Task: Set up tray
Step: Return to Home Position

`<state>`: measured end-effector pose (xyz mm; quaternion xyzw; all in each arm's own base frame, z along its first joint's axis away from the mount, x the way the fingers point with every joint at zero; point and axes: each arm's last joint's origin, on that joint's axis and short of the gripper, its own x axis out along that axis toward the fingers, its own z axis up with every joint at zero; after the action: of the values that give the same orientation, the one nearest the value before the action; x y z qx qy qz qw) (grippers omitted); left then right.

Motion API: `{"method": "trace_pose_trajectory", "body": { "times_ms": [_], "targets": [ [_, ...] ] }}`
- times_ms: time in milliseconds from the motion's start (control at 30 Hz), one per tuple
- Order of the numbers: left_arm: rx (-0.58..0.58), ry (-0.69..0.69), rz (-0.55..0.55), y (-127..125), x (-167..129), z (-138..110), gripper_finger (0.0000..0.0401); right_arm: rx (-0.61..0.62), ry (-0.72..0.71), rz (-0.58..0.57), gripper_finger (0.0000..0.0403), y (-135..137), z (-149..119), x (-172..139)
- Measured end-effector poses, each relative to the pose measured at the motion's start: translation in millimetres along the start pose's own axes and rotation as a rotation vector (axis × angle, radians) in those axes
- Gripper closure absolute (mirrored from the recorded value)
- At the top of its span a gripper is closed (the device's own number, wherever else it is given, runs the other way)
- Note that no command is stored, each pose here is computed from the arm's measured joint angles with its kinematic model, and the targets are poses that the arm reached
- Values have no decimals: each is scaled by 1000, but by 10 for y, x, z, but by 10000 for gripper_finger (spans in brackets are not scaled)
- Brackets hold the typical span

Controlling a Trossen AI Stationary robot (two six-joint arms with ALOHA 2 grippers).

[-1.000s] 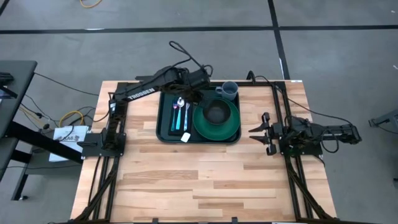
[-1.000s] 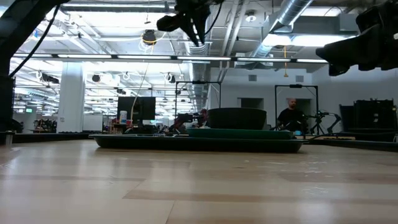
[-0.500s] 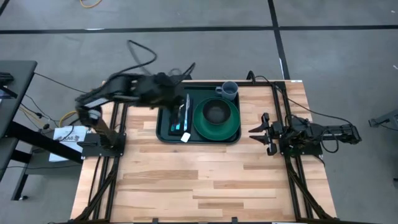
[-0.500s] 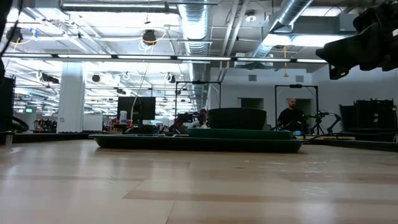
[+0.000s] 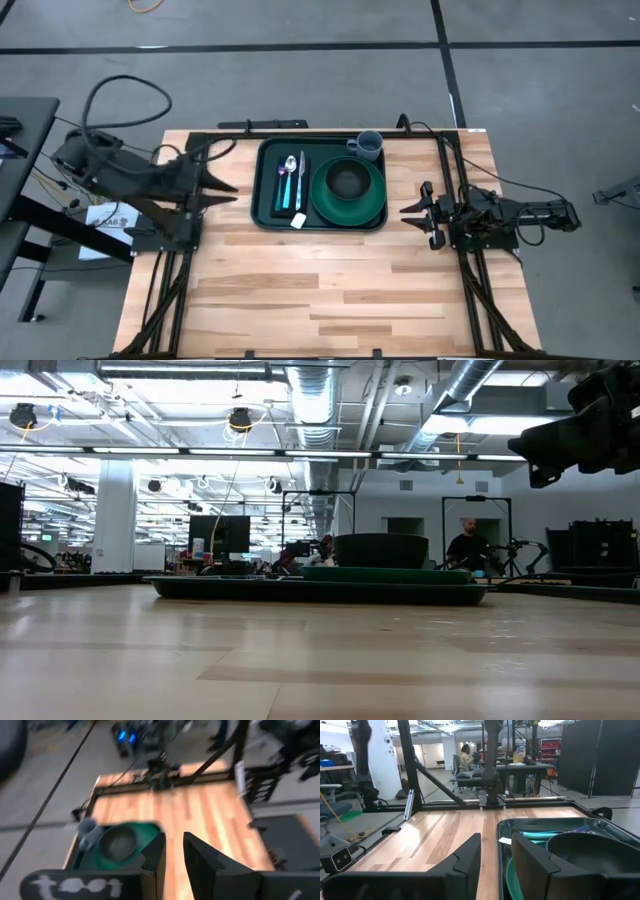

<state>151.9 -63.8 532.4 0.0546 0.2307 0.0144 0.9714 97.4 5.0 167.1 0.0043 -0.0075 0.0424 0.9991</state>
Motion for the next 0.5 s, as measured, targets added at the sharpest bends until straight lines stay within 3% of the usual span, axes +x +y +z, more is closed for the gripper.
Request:
{"method": "trace_pose_trajectory", "body": {
  "times_ms": [133,233,400,500],
  "targets": [
    [13,-123,-133,-43,36,-250,344,0,0,0,301,0,0,0],
    [37,-174,-229,-77,142,-611,344,0,0,0,301,0,-1,0],
    [13,-250,-234,-13,228,-1270,344,0,0,0,301,0,-1,0],
    [-39,-311,-304,20,232,-1627,344,0,0,0,301,0,-1,0]
  ]
}}
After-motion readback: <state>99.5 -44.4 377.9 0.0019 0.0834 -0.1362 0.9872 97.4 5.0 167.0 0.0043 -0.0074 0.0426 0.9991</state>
